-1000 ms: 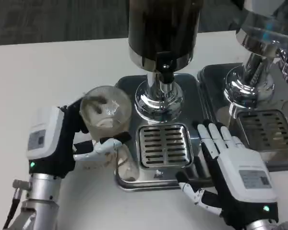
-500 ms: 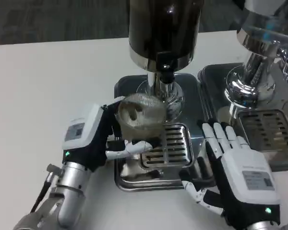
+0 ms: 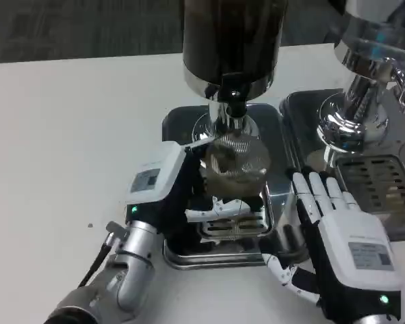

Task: Grasp the cup under the faucet to collect the drink, then remove the cup.

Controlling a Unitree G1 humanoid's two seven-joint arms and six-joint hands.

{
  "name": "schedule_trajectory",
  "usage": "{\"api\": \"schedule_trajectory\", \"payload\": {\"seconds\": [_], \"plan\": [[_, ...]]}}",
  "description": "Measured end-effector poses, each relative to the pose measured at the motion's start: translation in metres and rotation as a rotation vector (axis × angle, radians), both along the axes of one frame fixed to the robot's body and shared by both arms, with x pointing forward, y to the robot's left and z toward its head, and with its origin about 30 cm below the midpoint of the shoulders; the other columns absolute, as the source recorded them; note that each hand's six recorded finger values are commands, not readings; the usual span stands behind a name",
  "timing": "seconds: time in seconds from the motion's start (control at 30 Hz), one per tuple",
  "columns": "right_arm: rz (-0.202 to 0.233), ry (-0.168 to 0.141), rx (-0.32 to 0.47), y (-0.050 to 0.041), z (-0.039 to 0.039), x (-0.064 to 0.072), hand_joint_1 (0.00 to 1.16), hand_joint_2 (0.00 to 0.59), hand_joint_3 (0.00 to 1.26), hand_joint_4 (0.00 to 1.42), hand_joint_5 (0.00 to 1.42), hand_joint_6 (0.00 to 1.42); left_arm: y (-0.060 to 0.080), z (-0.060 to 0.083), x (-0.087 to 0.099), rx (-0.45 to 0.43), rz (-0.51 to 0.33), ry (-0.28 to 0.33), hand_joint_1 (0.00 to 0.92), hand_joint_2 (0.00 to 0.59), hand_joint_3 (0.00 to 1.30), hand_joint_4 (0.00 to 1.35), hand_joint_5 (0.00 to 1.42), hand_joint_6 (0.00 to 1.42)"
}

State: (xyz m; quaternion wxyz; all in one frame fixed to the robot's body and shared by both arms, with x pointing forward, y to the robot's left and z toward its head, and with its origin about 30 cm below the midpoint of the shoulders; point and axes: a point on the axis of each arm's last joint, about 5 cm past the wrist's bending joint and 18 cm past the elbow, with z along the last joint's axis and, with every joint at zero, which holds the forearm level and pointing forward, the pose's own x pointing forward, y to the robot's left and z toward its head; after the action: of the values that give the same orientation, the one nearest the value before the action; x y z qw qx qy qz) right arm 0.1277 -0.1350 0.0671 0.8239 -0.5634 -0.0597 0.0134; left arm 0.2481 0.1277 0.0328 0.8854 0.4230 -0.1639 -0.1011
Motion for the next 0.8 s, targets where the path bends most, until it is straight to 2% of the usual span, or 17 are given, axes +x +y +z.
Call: {"api": "schedule_trajectory", "payload": {"seconds": [0.2,0.33,0.47,0.63,0.8], "plan": [[-0.004,0.001,0.0,-0.0002,0.0001,-0.0005,0.45,0.363,0.03,0.0,0.0,0.07,-0.0091,-0.0006,0.0013,0.033,0.006,-0.027,0.518,0.057,0.71,0.82,0.98,1.05],[-0.009,0.008,0.0,-0.0005,-0.0005,-0.0023,0.46,0.363,0.03,0.0,0.0,0.07,-0.0109,-0.0001,0.0023,0.041,0.005,-0.028,0.52,0.064,0.64,0.78,0.9,0.95],[-0.011,0.011,0.0,-0.0007,-0.0008,-0.0033,0.46,0.364,0.03,0.0,0.0,0.08,-0.0112,-0.0006,0.002,0.042,0.01,-0.024,0.477,0.073,0.5,0.65,0.83,0.86],[-0.012,0.01,0.001,-0.0007,-0.0005,-0.0036,0.46,0.365,0.03,0.0,0.0,0.08,-0.0113,-0.0008,0.002,0.045,0.013,-0.022,0.395,0.067,0.4,0.55,0.79,0.79],[-0.015,0.013,0.002,-0.001,-0.0008,-0.0042,0.45,0.365,0.03,0.0,0.0,0.08,-0.0109,-0.0012,0.0019,0.05,0.017,-0.02,0.324,0.054,0.26,0.36,0.66,0.65]]}}
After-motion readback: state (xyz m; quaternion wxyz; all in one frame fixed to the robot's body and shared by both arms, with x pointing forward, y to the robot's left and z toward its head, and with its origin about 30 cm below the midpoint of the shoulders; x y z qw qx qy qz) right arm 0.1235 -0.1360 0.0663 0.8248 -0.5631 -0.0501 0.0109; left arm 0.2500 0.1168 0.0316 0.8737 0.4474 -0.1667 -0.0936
